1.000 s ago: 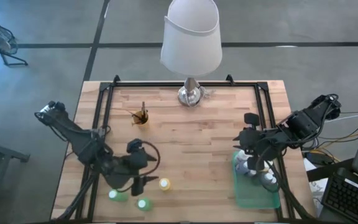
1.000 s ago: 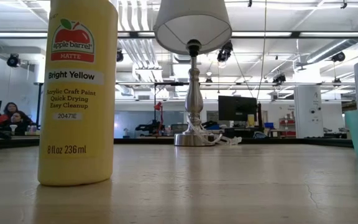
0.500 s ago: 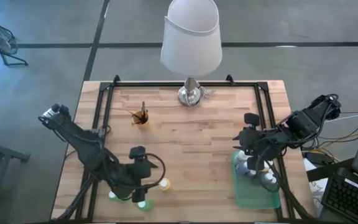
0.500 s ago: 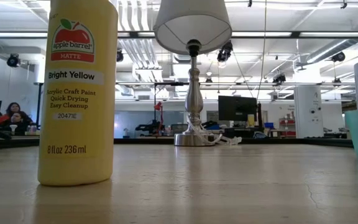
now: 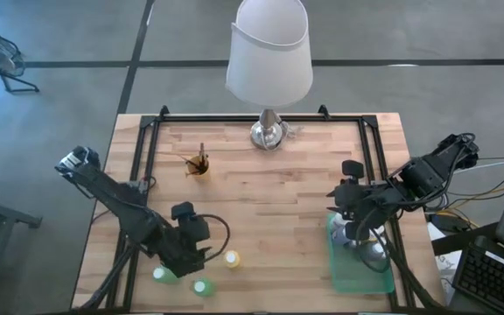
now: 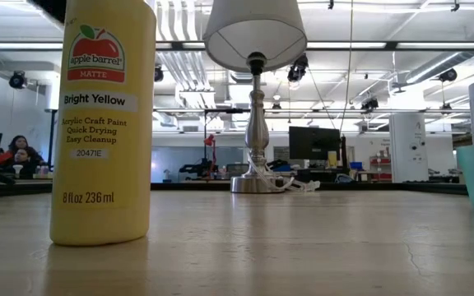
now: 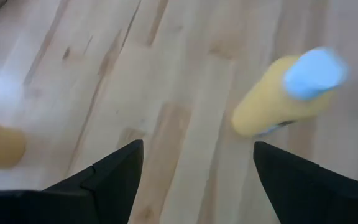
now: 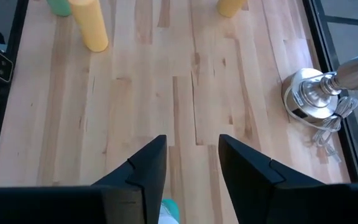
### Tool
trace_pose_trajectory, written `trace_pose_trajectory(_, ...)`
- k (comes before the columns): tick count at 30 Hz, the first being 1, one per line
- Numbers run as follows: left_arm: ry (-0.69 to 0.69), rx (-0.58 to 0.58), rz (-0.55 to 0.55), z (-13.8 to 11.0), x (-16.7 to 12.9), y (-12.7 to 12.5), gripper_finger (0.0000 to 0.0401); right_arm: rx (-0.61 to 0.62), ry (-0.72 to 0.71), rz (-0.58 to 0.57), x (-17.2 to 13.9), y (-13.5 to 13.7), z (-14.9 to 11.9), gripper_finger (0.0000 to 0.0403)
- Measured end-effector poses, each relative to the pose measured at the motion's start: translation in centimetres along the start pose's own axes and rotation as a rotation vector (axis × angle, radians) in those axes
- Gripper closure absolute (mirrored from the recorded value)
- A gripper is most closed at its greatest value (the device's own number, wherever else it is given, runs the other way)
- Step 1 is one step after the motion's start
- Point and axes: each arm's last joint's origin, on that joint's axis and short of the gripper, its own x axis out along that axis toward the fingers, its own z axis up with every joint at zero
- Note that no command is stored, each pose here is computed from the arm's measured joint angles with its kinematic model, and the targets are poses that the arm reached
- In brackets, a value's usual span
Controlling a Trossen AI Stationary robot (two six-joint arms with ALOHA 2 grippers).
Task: Pick & Place Paint Supplies
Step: Put the green paint bottle into the green bin
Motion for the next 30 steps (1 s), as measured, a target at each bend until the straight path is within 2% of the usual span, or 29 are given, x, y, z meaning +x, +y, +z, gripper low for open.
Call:
trace_pose_trajectory(4, 0.052, -0.041, 0.068, -1.1, 0.5, 1.0, 0.0094, 0.000, 0.002, -0.002, 0.1, 0.1, 0.0, 0.0258)
trace_pose_trajectory(8, 0.096, -0.151, 0.125, -1.9, -1.0, 2.5, 0.0094, 0.009, -0.001, -0.002, 0.1, 0.1, 0.1, 0.0269)
trace_pose_trajectory(17, 0.128, -0.393, -0.034, -4.0, -5.6, 2.6, 0.0094, 0.036, -0.003, -0.006, 0.1, 0.0, 0.1, 0.0290)
trace_pose_trajectory(24, 0.330, -0.583, -0.029, -7.4, -7.5, 1.6, 0.0094, 0.040, -0.011, -0.020, 0.1, 0.0, 0.1, 0.0299)
trace_pose_trajectory(30, 0.365, -0.716, -0.038, -10.1, -9.3, 0.9, 0.0094, 0.040, -0.011, -0.022, 0.1, 0.0, 0.1, 0.0305)
